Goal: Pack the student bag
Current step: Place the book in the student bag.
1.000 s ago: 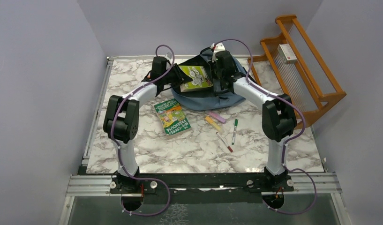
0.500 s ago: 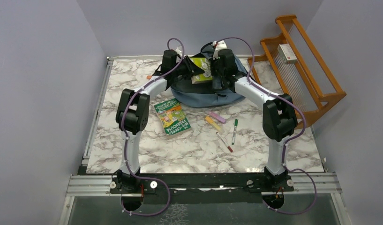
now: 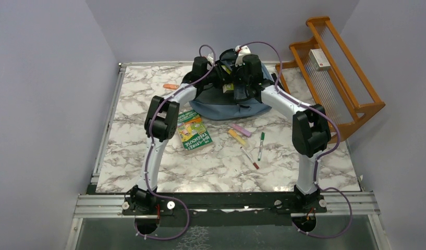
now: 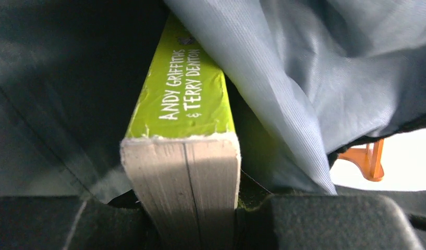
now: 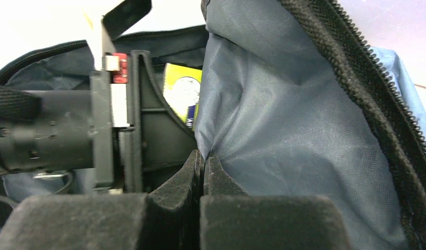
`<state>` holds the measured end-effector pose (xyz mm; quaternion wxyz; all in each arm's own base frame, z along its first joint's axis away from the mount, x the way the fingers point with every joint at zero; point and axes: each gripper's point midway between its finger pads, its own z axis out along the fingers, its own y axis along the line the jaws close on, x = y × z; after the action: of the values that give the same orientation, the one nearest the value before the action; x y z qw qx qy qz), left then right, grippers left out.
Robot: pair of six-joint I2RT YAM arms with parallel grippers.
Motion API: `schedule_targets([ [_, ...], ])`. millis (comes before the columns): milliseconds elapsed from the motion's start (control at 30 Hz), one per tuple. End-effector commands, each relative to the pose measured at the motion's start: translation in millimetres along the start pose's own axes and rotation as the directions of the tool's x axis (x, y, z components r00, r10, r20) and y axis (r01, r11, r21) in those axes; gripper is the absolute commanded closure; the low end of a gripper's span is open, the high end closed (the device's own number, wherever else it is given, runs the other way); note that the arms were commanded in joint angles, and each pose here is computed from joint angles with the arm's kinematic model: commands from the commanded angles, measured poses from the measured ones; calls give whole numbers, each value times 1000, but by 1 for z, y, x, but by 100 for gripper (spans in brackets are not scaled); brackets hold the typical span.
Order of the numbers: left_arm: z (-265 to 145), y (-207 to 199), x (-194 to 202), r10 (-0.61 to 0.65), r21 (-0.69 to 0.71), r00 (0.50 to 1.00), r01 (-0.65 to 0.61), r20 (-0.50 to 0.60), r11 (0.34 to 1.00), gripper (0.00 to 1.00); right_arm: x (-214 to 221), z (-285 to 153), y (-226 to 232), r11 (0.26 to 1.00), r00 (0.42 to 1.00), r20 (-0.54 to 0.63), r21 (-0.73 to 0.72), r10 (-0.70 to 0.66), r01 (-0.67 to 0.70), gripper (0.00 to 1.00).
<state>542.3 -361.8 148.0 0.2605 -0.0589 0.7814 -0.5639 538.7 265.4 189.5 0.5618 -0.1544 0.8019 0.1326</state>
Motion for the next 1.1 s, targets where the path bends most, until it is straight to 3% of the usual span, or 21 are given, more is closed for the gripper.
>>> schedule_targets([
  [0,11,-46,-9,95,157,995,-96,15,983,100,-54,-10,23,995,990,138,-102,38,-24,99],
  [267,37,-21,-6,96,129,995,-98,21,987,100,-47,-9,28,991,991,114,-124,69,-55,99],
  [667,46,22,2,137,-31,990,-137,-21,990,36,-25,-8,25,992,995,63,-105,74,-67,99],
  [733,43,23,-1,160,-61,987,-161,-27,985,17,-22,-9,23,993,996,58,-95,71,-66,100],
  [833,37,26,-4,183,-107,983,-186,-33,977,3,-21,-11,20,994,996,64,-84,69,-64,100],
  [1067,12,31,-19,220,-208,975,-221,-27,953,1,-18,-13,19,995,995,65,-77,70,-65,100],
])
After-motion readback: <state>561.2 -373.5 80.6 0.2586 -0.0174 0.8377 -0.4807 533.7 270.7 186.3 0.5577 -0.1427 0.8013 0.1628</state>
